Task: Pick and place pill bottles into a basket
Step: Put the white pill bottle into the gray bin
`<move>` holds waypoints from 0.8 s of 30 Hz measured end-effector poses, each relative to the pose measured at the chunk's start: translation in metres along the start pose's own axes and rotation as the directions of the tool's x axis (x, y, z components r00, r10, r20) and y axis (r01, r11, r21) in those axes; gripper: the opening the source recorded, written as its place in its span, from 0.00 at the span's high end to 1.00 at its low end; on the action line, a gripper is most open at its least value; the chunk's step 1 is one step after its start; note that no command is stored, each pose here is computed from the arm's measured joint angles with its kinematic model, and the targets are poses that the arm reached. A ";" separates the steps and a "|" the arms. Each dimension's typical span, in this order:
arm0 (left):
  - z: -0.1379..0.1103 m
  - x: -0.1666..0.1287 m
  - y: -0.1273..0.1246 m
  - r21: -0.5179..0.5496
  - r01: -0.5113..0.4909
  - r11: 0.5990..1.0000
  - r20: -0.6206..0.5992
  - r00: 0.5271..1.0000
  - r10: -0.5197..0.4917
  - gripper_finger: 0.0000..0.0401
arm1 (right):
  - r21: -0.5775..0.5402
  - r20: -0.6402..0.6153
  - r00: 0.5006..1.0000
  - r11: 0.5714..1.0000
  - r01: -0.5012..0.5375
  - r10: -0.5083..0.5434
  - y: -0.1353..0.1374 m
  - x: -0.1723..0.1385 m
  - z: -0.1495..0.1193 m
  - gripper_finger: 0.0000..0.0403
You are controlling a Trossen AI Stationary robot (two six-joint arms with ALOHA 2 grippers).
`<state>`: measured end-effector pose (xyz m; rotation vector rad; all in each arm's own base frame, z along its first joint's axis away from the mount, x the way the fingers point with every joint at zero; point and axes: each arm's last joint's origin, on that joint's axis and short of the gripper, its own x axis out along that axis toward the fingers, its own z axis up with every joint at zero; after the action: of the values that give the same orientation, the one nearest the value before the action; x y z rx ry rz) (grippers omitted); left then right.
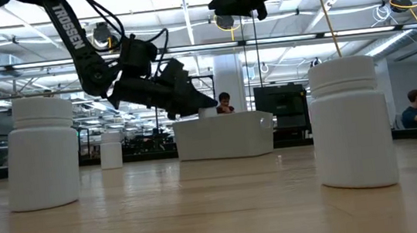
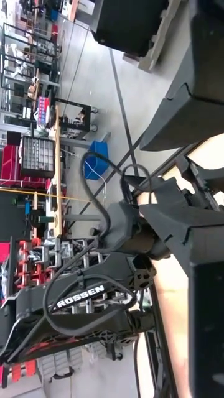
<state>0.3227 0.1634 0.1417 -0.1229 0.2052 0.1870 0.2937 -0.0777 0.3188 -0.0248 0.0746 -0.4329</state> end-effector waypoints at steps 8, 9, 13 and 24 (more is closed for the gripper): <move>-0.013 0.005 0.002 0.051 -0.055 0.997 -0.025 0.998 0.056 0.60 | 0.011 0.001 1.000 1.000 -0.016 0.016 0.000 0.000 0.000 0.65; -0.013 0.006 0.001 0.065 -0.065 0.996 -0.024 0.997 0.067 0.60 | 0.012 0.001 1.000 1.000 -0.016 0.016 0.000 0.000 0.000 0.65; -0.014 0.007 -0.002 0.112 -0.088 0.990 -0.027 0.995 0.091 0.60 | 0.016 0.001 1.000 1.000 -0.016 0.016 0.000 0.000 0.000 0.65; -0.015 0.007 -0.003 0.099 -0.098 0.990 -0.034 0.994 0.102 0.60 | 0.019 0.001 1.000 1.000 -0.016 0.016 0.000 0.000 0.000 0.65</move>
<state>0.3274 0.1592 0.1260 -0.0195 0.2593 0.2739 0.2939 -0.0772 0.3188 -0.0056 0.0697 -0.4173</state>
